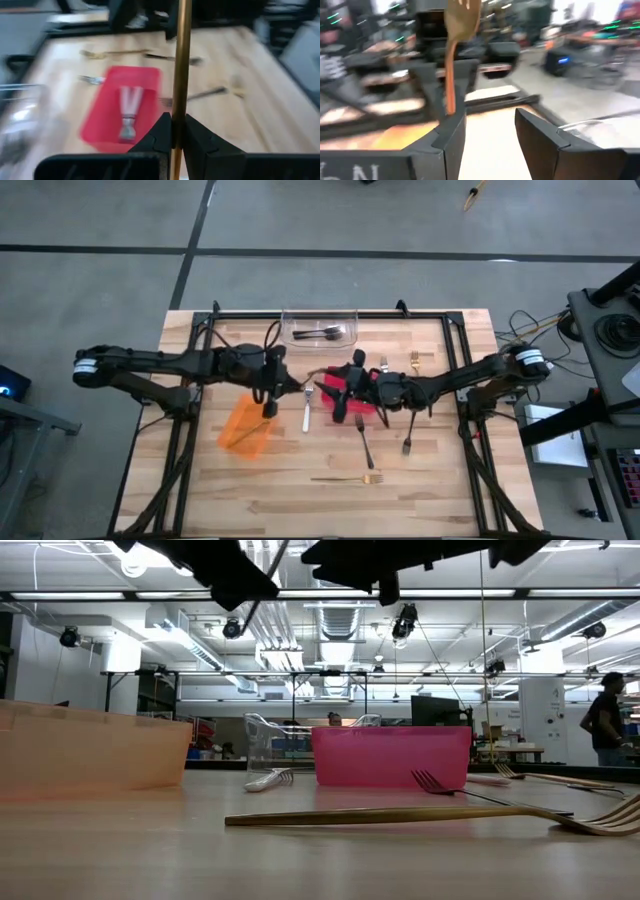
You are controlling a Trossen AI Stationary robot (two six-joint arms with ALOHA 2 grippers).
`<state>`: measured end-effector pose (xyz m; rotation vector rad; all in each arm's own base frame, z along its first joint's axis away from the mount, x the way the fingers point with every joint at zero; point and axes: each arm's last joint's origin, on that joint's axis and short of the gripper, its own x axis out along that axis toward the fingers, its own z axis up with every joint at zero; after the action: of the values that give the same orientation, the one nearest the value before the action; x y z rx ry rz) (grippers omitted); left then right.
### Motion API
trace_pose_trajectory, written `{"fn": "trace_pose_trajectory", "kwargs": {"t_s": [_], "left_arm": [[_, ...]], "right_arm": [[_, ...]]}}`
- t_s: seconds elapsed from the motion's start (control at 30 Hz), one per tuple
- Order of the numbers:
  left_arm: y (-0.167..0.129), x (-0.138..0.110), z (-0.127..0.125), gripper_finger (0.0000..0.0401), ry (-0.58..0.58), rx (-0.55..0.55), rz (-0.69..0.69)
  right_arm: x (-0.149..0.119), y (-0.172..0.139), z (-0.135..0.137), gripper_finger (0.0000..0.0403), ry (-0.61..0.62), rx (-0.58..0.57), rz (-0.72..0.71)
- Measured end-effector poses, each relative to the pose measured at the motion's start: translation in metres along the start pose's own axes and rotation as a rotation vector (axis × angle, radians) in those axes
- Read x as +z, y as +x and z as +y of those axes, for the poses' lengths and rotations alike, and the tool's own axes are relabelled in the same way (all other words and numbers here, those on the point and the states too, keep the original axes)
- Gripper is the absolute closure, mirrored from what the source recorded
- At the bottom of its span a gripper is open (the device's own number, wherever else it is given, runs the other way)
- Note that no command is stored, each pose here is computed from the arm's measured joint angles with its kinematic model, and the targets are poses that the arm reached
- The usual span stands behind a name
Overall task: Sort silverware by color (type)
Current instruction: Put the gold fork into the orange bin
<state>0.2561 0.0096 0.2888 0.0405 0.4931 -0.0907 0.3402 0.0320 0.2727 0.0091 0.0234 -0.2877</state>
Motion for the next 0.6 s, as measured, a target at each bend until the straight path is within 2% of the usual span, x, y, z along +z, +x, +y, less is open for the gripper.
{"fn": "trace_pose_trajectory", "kwargs": {"t_s": [0.17, 0.27, 0.5, 0.6], "left_arm": [[0.0, -0.003, -0.005, 0.0393, 0.034, -0.183, 0.013], [0.003, -0.005, -0.005, 0.0393, 0.026, -0.192, 0.027], [0.013, -0.008, -0.004, 0.0392, 0.02, -0.192, 0.048], [0.016, -0.008, -0.004, 0.0391, 0.018, -0.19, 0.044]], "right_arm": [[0.012, -0.014, -0.002, 0.0247, -0.015, 0.134, 0.052], [0.018, -0.018, -0.001, 0.0248, -0.042, 0.213, 0.035], [0.023, -0.02, -0.002, 0.0247, -0.1, 0.223, 0.002], [0.025, -0.02, 0.0, 0.0252, -0.11, 0.28, -0.032]]}}
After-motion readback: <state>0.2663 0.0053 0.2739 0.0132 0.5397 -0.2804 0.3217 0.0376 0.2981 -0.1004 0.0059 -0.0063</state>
